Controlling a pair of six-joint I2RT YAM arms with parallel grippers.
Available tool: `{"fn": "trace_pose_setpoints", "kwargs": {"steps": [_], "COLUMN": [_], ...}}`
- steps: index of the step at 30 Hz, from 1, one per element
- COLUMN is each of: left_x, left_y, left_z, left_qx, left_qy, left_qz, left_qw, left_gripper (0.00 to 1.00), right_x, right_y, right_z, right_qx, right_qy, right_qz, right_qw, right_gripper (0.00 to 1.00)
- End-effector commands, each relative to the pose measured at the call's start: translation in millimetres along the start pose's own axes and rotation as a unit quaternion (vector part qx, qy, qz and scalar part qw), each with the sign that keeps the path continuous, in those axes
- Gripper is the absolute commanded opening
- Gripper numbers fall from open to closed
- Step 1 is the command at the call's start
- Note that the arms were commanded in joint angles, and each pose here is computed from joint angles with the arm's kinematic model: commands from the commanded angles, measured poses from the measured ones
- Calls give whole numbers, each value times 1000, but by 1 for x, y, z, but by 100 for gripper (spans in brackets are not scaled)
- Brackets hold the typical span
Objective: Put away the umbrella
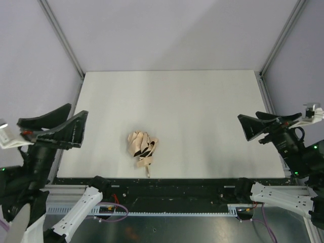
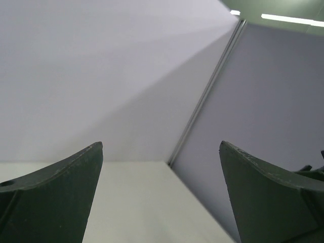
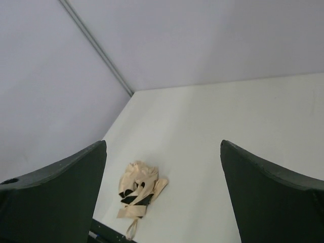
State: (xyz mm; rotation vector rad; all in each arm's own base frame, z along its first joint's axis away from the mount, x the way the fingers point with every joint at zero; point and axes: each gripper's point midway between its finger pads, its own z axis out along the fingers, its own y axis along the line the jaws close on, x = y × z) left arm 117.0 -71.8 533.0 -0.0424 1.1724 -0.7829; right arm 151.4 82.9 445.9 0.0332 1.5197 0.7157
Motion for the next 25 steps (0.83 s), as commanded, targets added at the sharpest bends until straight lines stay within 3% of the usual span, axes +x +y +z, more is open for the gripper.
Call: {"fn": "trace_pose_setpoints", "kwargs": {"steps": [1, 25], "left_x": [-22, -28], "left_y": [0, -6], "left_z": [-3, -11], "left_qx": [-5, 9], "left_qy": [-42, -55], "left_qz": [31, 33], "left_qw": [999, 998], "left_gripper": [100, 99], "right_x": [-25, -33], "right_y": [-2, 8], "right_z": [-4, -5], "right_qx": [-2, -27], "right_qy": [-39, -51], "right_qz": [-17, -21], "right_qw": [999, 998], "right_gripper": [99, 99]}}
